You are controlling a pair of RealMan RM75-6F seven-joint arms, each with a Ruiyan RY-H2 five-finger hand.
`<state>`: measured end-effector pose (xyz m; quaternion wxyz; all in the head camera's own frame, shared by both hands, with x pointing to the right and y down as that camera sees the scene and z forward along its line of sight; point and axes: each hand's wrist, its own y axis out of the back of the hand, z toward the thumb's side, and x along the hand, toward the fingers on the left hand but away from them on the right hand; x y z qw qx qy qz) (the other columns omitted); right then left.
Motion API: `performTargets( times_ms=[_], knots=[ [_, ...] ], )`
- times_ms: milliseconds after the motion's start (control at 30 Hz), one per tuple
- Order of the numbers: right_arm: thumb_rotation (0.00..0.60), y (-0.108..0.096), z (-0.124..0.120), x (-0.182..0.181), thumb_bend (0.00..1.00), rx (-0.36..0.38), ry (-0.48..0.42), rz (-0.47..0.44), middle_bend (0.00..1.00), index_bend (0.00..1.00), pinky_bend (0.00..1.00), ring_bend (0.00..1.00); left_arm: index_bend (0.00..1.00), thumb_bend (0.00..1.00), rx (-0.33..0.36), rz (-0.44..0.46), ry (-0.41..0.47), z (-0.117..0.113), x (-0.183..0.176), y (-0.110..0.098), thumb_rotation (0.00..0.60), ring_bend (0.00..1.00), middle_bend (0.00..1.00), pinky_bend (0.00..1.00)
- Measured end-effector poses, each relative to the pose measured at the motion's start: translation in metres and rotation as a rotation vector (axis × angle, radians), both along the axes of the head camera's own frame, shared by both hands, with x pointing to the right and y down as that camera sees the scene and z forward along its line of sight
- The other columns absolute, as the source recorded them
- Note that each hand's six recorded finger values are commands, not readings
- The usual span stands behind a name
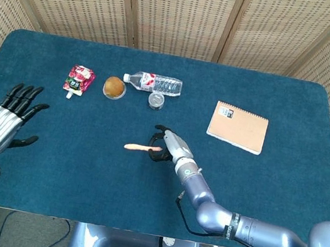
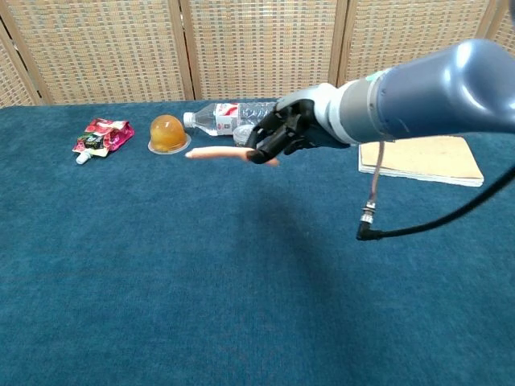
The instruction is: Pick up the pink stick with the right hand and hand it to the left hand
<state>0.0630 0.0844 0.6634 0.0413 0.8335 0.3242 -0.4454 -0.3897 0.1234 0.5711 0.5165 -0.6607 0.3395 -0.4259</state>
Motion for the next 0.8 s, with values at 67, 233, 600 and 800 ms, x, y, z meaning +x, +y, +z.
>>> performTargets(
  times_ms=[67, 233, 600, 800],
  knots=[
    [0.600, 0.001, -0.004, -0.010, 0.64, -0.041, -0.039, 0.024, 0.17, 0.66, 0.00, 0.00, 0.27, 0.00, 0.006, 0.033, 0.021, 0.005, 0.016, -0.006, 0.600, 0.00, 0.00, 0.00],
    [0.600, 0.003, -0.010, -0.030, 0.64, -0.097, -0.101, 0.048, 0.17, 0.66, 0.00, 0.00, 0.33, 0.00, 0.011, 0.098, 0.054, 0.018, 0.054, -0.019, 0.600, 0.00, 0.00, 0.00],
    [0.600, 0.008, -0.007, -0.032, 0.64, -0.114, -0.101, 0.054, 0.17, 0.66, 0.00, 0.00, 0.43, 0.06, -0.016, 0.191, 0.116, 0.036, 0.121, -0.014, 0.600, 0.00, 0.00, 0.00],
    [0.600, 0.008, -0.007, -0.031, 0.64, -0.110, -0.099, 0.053, 0.17, 0.67, 0.00, 0.00, 0.46, 0.10, 0.001, 0.210, 0.120, 0.041, 0.135, -0.010, 0.600, 0.00, 0.00, 0.00]
  ],
)
